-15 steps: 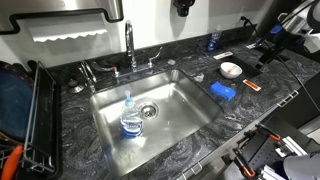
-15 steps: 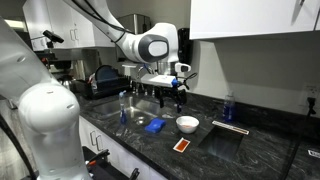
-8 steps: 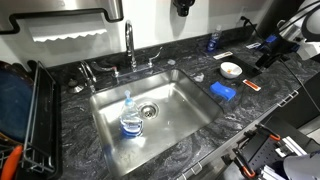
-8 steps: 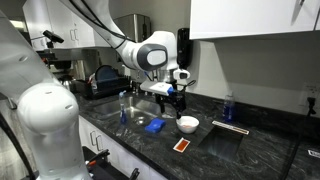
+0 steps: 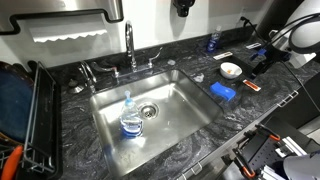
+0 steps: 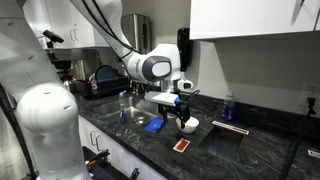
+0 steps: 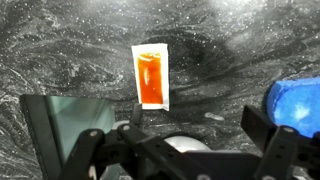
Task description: Put the ketchup packet into the white bowl
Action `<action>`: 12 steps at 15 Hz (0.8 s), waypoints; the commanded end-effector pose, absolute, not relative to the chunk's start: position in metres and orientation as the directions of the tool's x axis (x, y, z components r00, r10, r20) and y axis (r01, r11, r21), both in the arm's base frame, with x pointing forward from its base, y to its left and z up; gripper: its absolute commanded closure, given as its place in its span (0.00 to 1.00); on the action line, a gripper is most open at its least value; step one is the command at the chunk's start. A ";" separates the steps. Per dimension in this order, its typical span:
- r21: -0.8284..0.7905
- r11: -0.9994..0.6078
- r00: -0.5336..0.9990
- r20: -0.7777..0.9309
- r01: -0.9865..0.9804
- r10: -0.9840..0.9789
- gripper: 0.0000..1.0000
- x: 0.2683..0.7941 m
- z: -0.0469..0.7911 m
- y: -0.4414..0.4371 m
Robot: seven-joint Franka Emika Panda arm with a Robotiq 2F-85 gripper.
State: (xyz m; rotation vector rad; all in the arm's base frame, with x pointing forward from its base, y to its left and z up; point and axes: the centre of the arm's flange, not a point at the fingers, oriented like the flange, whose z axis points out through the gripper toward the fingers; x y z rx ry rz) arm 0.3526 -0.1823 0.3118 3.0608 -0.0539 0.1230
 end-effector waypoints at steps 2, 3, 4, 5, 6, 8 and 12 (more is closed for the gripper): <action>0.112 -0.993 0.999 0.043 0.022 0.027 0.00 0.365 0.280 -0.211; 0.112 -0.993 0.999 0.037 0.025 0.029 0.00 0.367 0.274 -0.216; 0.109 -0.994 0.999 0.032 0.027 0.030 0.00 0.368 0.270 -0.221; 0.106 -0.994 0.999 0.028 0.029 0.032 0.00 0.370 0.265 -0.226; 0.101 -0.994 0.999 0.017 0.035 0.036 0.00 0.370 0.260 -0.230; 0.093 -0.994 0.999 0.002 0.049 0.050 0.00 0.372 0.254 -0.238; 0.064 -0.996 0.997 -0.022 0.069 0.068 0.00 0.373 0.242 -0.245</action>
